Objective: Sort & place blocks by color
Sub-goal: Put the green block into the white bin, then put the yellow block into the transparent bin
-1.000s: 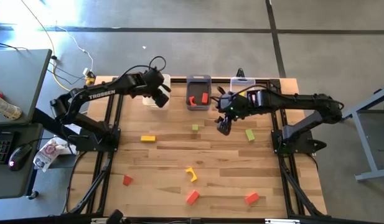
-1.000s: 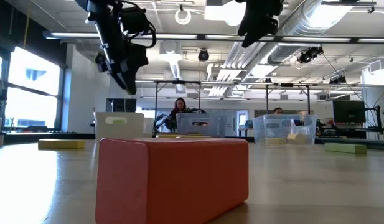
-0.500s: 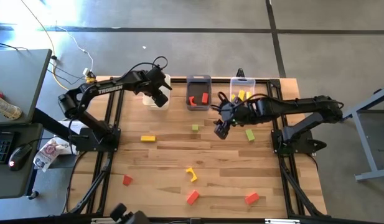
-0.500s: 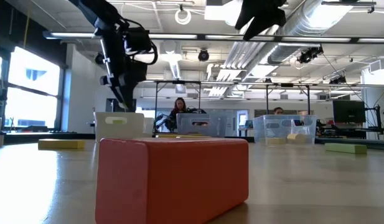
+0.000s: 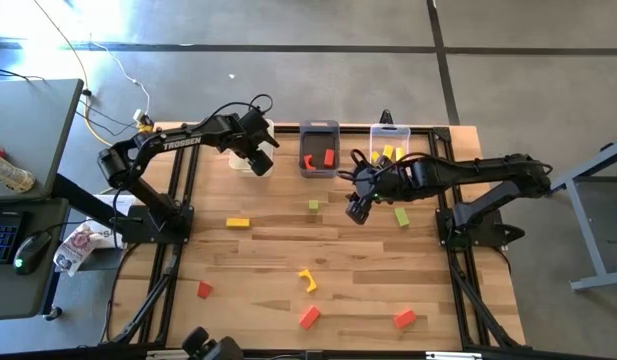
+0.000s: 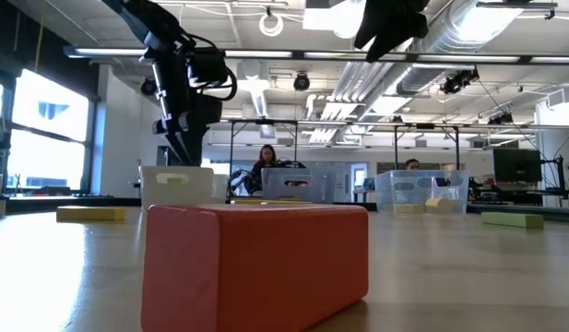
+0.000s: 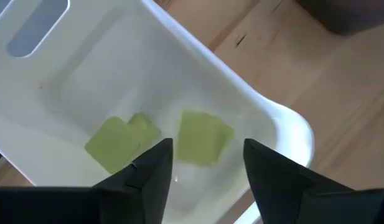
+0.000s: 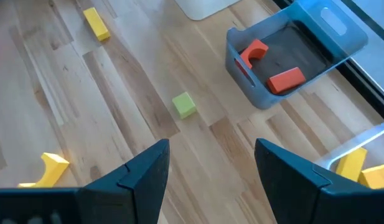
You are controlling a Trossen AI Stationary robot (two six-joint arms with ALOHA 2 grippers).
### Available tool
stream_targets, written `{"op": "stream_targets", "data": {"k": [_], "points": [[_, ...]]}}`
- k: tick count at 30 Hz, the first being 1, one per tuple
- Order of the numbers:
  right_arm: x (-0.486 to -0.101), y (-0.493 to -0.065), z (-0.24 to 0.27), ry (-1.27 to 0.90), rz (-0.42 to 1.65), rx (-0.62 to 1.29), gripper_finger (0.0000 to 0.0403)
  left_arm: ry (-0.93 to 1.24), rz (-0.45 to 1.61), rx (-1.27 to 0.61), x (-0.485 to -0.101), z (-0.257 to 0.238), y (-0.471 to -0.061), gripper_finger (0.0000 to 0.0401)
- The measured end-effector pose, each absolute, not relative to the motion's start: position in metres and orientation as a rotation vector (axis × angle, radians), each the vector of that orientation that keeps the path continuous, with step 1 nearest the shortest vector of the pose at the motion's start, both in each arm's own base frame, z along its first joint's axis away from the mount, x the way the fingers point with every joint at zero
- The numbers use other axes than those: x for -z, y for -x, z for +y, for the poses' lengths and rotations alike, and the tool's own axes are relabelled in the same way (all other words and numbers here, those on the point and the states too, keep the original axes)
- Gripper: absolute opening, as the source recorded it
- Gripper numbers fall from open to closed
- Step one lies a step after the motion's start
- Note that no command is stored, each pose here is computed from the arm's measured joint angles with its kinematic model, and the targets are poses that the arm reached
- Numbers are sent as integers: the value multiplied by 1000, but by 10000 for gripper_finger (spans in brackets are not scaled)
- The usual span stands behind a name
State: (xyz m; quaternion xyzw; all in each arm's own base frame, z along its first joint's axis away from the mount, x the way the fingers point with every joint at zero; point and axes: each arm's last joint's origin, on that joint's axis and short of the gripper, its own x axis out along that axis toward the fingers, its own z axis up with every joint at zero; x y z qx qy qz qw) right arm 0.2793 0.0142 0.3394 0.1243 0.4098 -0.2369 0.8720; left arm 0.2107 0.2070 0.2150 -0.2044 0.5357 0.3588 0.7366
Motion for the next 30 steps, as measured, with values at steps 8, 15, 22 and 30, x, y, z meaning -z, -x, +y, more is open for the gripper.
{"op": "stream_targets", "data": {"k": [8, 15, 22, 30], "points": [[-339, -279, 14, -258, 862, 497, 224, 484, 1161, -732, -215, 205, -212, 206], [-339, -279, 14, -258, 862, 496, 224, 477, 1100, -638, -230, 189, -218, 206], [-339, -279, 15, -294, 862, 494, 224, 299, 1075, -482, -248, 153, -233, 204], [-339, -279, 15, -291, 863, 492, 224, 138, 1061, -265, -253, 93, -263, 206]]}}
